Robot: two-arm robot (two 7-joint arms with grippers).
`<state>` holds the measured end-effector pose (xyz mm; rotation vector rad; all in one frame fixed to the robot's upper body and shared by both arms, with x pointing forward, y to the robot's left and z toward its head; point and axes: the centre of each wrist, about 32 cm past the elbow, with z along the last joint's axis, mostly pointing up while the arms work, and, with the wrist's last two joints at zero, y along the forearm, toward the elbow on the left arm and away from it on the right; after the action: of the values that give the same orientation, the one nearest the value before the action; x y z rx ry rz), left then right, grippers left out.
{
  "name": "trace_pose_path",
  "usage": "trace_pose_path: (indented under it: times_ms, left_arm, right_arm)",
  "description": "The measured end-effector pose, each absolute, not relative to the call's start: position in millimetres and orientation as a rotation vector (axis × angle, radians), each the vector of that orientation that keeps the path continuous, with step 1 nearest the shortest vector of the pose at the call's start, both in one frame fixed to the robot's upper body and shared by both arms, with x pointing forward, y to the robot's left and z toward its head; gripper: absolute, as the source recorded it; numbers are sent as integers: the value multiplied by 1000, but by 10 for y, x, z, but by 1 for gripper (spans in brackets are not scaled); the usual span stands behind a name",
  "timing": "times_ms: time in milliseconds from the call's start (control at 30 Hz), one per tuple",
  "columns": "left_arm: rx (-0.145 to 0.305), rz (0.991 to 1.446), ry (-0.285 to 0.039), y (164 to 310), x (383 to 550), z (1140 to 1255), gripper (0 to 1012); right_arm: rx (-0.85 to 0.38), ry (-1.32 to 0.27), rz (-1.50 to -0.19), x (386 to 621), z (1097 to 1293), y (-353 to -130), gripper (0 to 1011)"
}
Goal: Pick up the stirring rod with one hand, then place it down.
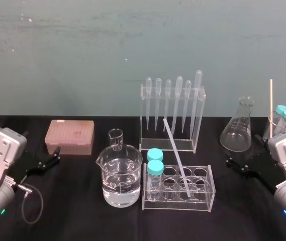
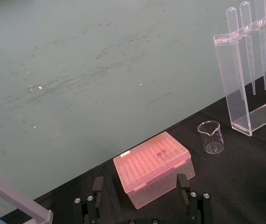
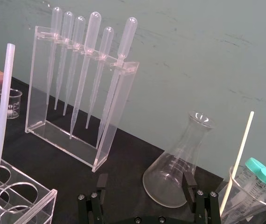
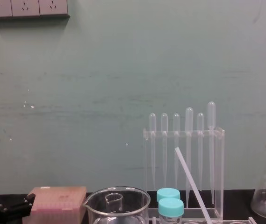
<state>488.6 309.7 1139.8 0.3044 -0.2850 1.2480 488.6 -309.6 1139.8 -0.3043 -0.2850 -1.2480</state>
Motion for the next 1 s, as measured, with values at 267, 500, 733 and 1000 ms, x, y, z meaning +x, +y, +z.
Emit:
trace_pose_path:
  times_ms: [267, 500, 733, 1000]
  left_arm:
    - [304, 1248, -285, 3097, 4886, 11398, 1000]
    - [304, 1248, -285, 3097, 4886, 11398, 1000]
    - [304, 1248, -285, 3097, 4886, 11398, 1000]
    - [304, 1248, -285, 3097, 4886, 11398, 1000]
  right_arm:
    - [-304, -285, -1248, 4886, 11398, -3097, 1003]
    - [-304, -285, -1248, 4886, 11398, -3097, 1003]
    - [-304, -285, -1248, 4886, 11398, -3097, 1003]
    - [-304, -285, -1248, 4886, 11398, -3097, 1003]
